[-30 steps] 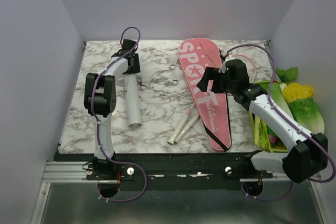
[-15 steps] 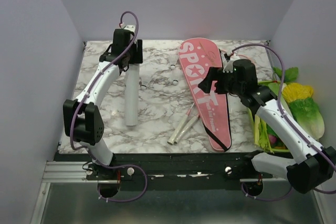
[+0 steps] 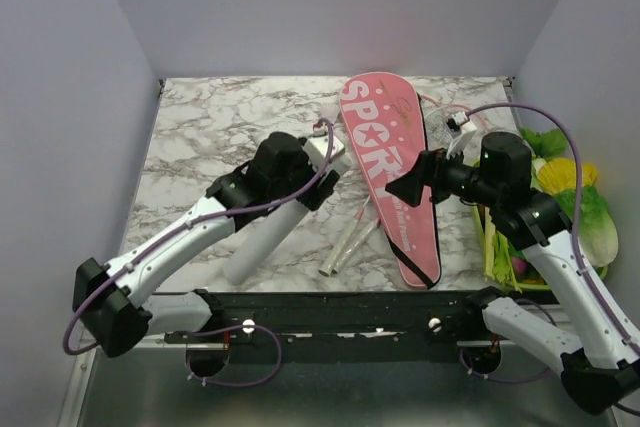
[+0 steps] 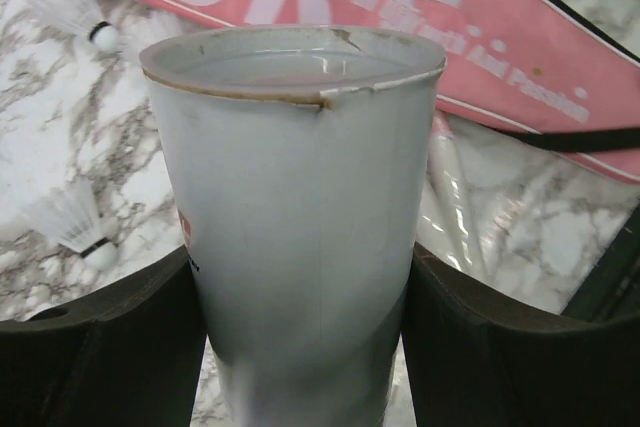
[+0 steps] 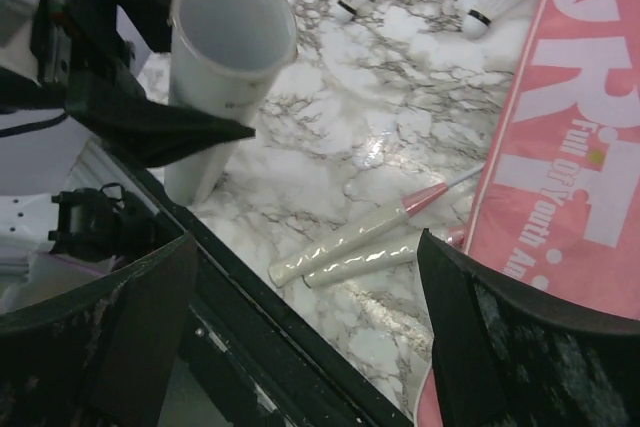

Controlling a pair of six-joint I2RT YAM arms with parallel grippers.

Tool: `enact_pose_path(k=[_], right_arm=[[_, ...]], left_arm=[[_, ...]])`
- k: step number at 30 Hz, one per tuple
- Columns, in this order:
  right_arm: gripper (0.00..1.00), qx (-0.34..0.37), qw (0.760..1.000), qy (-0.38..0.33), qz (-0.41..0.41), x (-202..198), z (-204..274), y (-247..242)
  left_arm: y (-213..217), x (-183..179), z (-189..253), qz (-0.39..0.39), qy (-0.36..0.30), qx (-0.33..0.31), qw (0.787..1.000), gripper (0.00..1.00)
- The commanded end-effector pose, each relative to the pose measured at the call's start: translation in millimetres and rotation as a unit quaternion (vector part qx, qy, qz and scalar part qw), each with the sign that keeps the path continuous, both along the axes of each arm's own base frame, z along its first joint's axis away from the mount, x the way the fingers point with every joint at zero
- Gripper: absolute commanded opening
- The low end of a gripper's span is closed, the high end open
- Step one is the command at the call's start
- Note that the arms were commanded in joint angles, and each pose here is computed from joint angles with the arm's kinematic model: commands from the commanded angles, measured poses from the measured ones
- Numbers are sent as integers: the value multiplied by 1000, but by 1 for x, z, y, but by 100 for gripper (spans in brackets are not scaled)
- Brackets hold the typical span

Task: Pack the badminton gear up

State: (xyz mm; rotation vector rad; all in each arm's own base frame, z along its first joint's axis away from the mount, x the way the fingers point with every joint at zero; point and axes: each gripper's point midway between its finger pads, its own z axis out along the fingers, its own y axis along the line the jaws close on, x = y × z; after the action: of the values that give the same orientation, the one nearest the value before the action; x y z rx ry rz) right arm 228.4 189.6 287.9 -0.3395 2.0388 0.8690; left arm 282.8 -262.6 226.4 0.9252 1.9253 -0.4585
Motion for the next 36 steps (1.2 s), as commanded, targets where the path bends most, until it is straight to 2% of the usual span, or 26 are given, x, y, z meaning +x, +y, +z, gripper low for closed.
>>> enact_pose_path(k=[1, 3, 8, 12, 16, 18, 25, 33, 36], right_arm=[[99, 34, 995, -16, 92, -47, 20, 9], [98, 43, 993, -18, 112, -57, 22, 11], [94, 60, 981, -17, 184, -79, 25, 21], [86, 82, 967, 0, 243, -94, 27, 30], [82, 90, 961, 14, 260, -93, 24, 35], [76, 98, 956, 23, 276, -95, 23, 38], [61, 113, 948, 43, 295, -91, 21, 48], [48, 113, 942, 63, 309, -89, 11, 63], [47, 108, 941, 69, 314, -91, 7, 68]], left_arm=[[-19, -67, 3, -90, -12, -45, 995, 0], [-21, -84, 11, -107, -28, -73, 991, 0], [-30, -122, -2, -147, -18, -92, 985, 1], [-36, -133, -6, -154, -10, -108, 982, 0], [-39, -141, -15, -166, -9, -120, 979, 0], [-41, -143, -8, -172, -17, -139, 975, 0], [-45, -152, -10, -195, -12, -152, 969, 0], [-47, -157, -8, -202, -12, -159, 966, 0], [-46, -157, -4, -203, -17, -165, 965, 0]])
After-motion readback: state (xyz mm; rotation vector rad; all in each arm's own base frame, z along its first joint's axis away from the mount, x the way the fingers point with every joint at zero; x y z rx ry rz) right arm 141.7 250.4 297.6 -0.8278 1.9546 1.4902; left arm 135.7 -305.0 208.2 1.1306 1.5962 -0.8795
